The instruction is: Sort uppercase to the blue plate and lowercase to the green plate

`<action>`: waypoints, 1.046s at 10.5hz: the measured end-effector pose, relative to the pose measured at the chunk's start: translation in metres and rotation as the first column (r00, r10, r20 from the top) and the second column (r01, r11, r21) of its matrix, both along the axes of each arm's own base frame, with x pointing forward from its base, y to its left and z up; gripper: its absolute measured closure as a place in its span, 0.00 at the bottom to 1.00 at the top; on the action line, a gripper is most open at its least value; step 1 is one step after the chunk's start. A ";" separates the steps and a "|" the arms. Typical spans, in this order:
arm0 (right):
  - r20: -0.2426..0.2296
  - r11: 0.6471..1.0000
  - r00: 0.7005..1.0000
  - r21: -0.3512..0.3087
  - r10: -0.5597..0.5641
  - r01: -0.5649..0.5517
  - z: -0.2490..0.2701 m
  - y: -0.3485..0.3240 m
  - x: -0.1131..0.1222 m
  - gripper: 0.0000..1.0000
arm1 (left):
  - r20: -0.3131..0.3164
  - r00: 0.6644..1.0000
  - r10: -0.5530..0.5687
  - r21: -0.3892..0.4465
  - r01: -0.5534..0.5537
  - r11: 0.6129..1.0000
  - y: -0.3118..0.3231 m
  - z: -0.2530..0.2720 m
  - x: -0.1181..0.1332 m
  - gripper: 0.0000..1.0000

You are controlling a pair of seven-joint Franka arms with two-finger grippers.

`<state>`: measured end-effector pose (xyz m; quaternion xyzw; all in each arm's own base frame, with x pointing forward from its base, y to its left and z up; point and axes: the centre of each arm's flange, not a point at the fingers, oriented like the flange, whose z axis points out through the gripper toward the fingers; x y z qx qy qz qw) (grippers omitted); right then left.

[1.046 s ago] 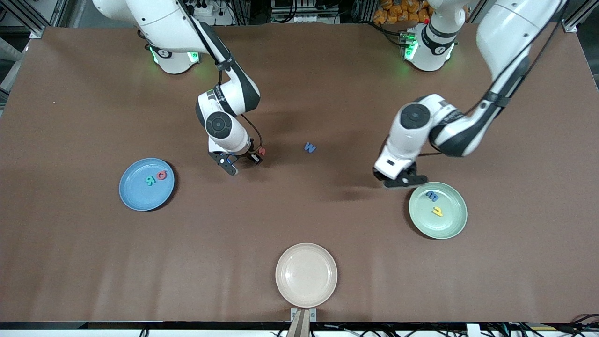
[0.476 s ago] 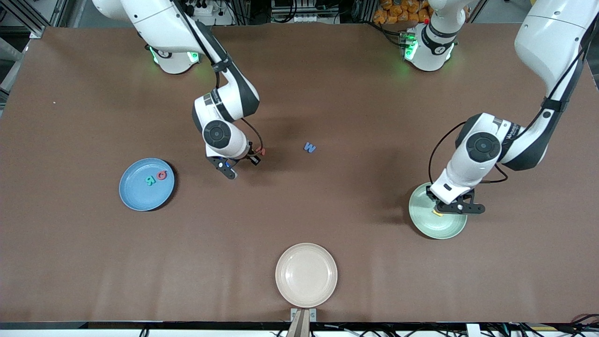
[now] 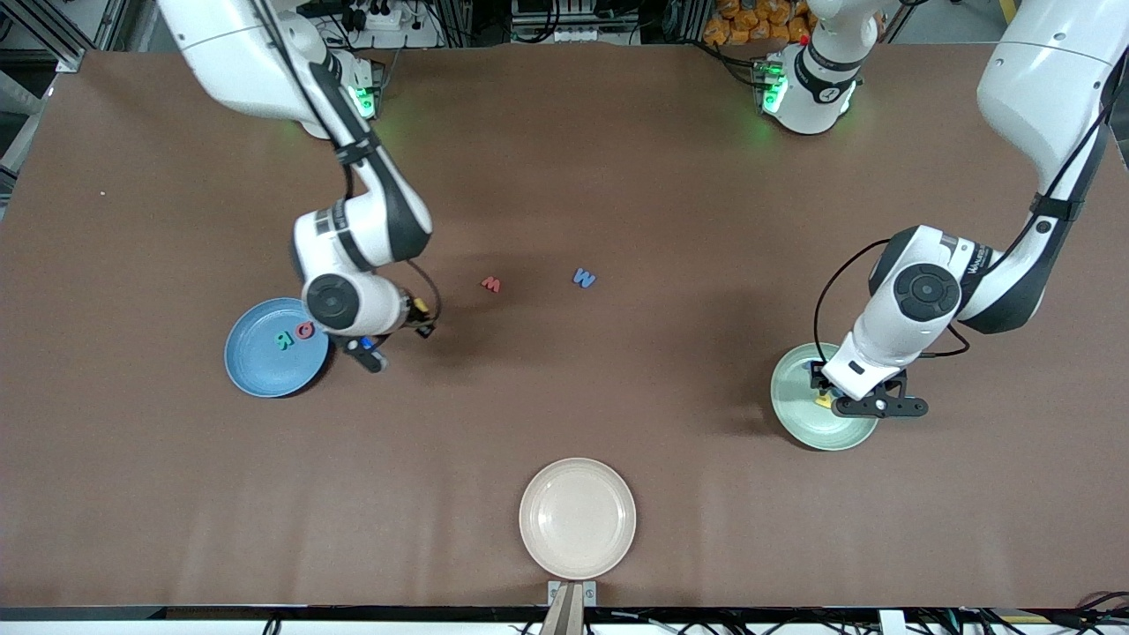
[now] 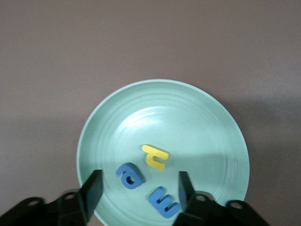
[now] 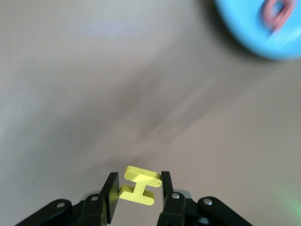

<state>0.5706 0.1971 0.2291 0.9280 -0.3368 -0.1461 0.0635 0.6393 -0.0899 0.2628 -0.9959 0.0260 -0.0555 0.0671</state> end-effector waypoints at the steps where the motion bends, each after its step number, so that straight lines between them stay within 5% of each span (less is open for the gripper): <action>1: 0.001 1.000 1.000 -0.006 0.020 -0.020 0.000 -0.041 0.012 0.62 | -0.023 0.999 0.031 -0.007 -0.031 0.999 -0.003 0.013 0.007 0.10; 2: 0.000 0.999 0.999 -0.001 0.042 -0.042 0.000 -0.081 0.021 0.65 | -0.049 0.997 0.056 -0.013 -0.057 0.998 -0.009 0.029 0.012 0.00; 6: -0.006 0.994 0.994 0.017 0.111 -0.111 0.000 -0.186 0.032 0.64 | -0.105 0.989 0.103 -0.036 -0.107 0.994 -0.027 0.084 0.025 0.00; 11: -0.013 0.989 0.989 0.020 0.147 -0.147 -0.001 -0.168 0.031 0.01 | -0.136 0.986 0.102 -0.080 -0.113 0.990 -0.050 0.123 0.023 0.00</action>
